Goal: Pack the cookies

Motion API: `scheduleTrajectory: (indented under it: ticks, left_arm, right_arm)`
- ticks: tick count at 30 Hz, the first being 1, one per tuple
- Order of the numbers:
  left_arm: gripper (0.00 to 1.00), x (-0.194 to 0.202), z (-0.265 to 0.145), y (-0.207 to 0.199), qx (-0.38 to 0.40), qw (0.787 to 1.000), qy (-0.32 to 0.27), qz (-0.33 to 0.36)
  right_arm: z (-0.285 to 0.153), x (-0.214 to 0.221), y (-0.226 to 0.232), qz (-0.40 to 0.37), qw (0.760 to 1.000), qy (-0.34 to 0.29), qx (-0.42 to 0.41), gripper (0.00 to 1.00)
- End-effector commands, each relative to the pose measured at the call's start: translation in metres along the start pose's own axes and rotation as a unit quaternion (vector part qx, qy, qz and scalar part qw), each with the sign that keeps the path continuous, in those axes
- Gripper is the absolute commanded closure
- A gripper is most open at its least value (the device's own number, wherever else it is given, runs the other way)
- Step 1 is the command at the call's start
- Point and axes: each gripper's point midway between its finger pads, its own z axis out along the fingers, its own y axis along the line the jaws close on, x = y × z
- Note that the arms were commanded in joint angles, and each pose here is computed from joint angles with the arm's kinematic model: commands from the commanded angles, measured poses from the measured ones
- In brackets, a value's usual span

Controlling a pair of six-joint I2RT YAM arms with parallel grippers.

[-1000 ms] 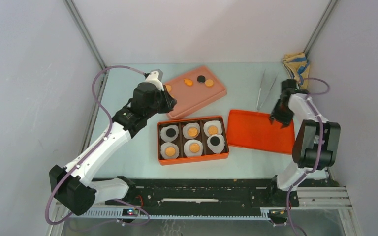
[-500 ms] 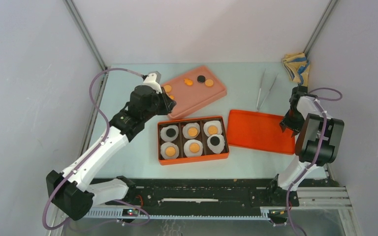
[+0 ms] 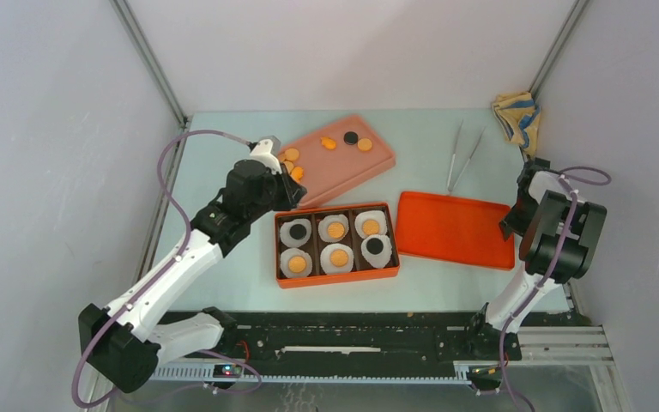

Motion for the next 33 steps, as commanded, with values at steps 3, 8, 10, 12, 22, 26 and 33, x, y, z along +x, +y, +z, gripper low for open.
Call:
scheduleTrajectory:
  ticks: [3,8,10,12,22,26,33]
  left_arm:
    - [1.00,0.001,-0.002,-0.007,0.022,1.000,-0.010,-0.006]
    - [1.00,0.003,-0.002,-0.008,0.024,1.000,-0.008,-0.008]
    - [1.00,0.002,-0.003,-0.008,0.024,1.000,-0.008,-0.008]
    - [1.00,0.001,-0.004,-0.008,0.023,1.000,-0.009,-0.008]
    - [1.00,-0.002,0.017,-0.018,0.038,0.999,0.004,-0.007]
    - [0.98,-0.002,0.035,-0.038,0.076,0.997,0.023,-0.010]
    - [0.74,0.011,0.074,-0.109,0.185,0.980,0.067,-0.007]
  right_arm:
    - [0.016,0.006,0.014,-0.003,0.999,0.030,-0.014,0.45]
    - [0.015,0.000,0.028,-0.003,0.998,0.035,-0.050,0.69]
    - [0.010,-0.006,0.034,0.001,0.997,0.024,-0.067,0.82]
    - [0.002,-0.014,0.038,0.007,0.996,0.007,-0.084,0.92]
    - [-0.070,-0.041,0.051,0.023,0.980,-0.083,-0.180,1.00]
    - [-0.095,-0.034,0.065,0.006,0.967,-0.078,-0.242,1.00]
    - [-0.129,-0.016,0.095,-0.027,0.946,-0.065,-0.318,1.00]
